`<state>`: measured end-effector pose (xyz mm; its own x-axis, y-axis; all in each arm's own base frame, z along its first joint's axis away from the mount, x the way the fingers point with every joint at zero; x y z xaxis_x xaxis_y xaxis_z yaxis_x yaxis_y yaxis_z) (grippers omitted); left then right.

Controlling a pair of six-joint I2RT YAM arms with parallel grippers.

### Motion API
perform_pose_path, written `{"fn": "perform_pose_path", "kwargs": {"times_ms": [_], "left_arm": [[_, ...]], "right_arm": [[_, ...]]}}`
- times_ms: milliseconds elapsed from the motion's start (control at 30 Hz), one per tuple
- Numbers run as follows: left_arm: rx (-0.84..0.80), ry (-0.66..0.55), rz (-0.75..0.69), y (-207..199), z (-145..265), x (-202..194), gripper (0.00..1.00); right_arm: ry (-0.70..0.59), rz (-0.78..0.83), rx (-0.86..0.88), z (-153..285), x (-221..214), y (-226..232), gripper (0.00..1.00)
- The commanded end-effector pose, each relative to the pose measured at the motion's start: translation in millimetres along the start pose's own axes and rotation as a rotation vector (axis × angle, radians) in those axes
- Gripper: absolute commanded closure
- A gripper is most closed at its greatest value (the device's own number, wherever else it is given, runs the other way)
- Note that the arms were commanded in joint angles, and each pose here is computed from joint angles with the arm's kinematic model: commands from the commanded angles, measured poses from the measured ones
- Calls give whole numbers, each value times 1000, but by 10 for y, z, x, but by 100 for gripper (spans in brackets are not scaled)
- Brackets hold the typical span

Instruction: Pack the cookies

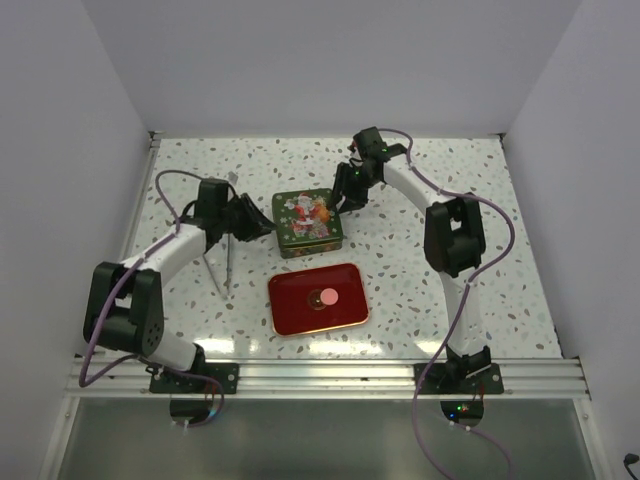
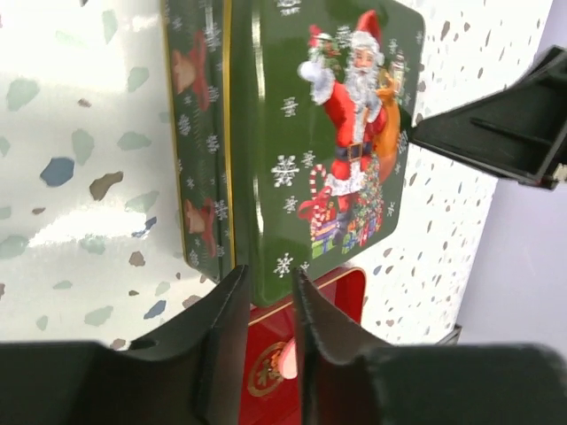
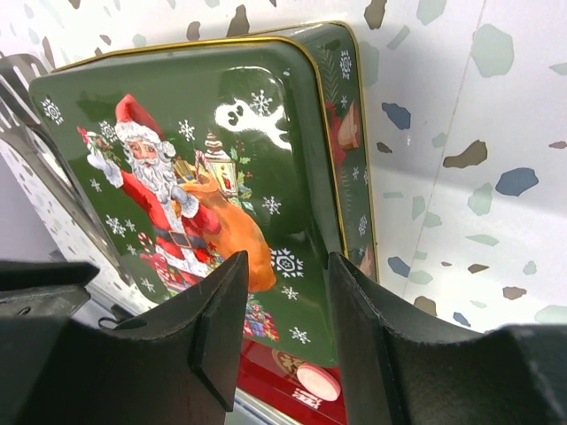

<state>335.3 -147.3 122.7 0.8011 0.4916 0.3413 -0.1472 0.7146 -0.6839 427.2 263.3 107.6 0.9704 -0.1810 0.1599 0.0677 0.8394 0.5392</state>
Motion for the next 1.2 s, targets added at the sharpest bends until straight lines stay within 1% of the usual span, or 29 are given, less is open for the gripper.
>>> {"fn": "perform_pose_path", "kwargs": {"times_ms": [0,33,67,100,133,200,333,433,500,567,700,767,933,1167], "left_arm": [[-39,-42,-104,-295,111,90,72],[-31,-39,-125,-317,96,82,79],[-37,-34,-144,-379,82,74,81],[-58,-33,-175,-528,73,75,82],[-52,-22,-186,-557,34,59,85],[-67,-21,-221,-716,11,67,86],[-78,-6,-234,-800,-76,51,91],[-43,22,-222,-679,-165,-7,91],[0,58,-211,-528,-248,-91,92],[43,88,-199,-357,-299,-197,94],[106,103,-184,-127,-334,-315,100],[130,113,-179,-53,-337,-358,100],[141,109,-182,-36,-340,-342,100],[128,73,-191,-171,-280,-197,100]], "right_arm": [[-65,33,76,259,72,253,55],[-61,34,76,235,62,246,55],[-61,30,75,228,63,234,55],[-58,27,73,219,59,227,55],[-56,26,72,204,56,217,55],[-53,25,71,195,51,211,55],[-51,23,76,186,53,217,56],[-51,21,80,170,69,227,56],[-46,18,80,152,67,222,56],[-47,15,83,139,74,225,57],[-43,10,84,121,70,219,57],[-41,10,83,112,64,221,57],[-39,7,83,103,58,215,57],[-48,11,90,148,93,254,57]]}}
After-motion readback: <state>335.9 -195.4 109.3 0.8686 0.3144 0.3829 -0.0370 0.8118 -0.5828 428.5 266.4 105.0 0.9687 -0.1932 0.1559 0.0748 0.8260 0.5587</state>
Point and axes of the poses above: each gripper's point midway between its finger pads, its own z axis back along the fingers, its own y axis along the line the jaws close on, x = y × z, the point moved 3 cm from there along z, back along the fingers, and after that the axes turned 3 degrees about -z, right-handed, at the moved point
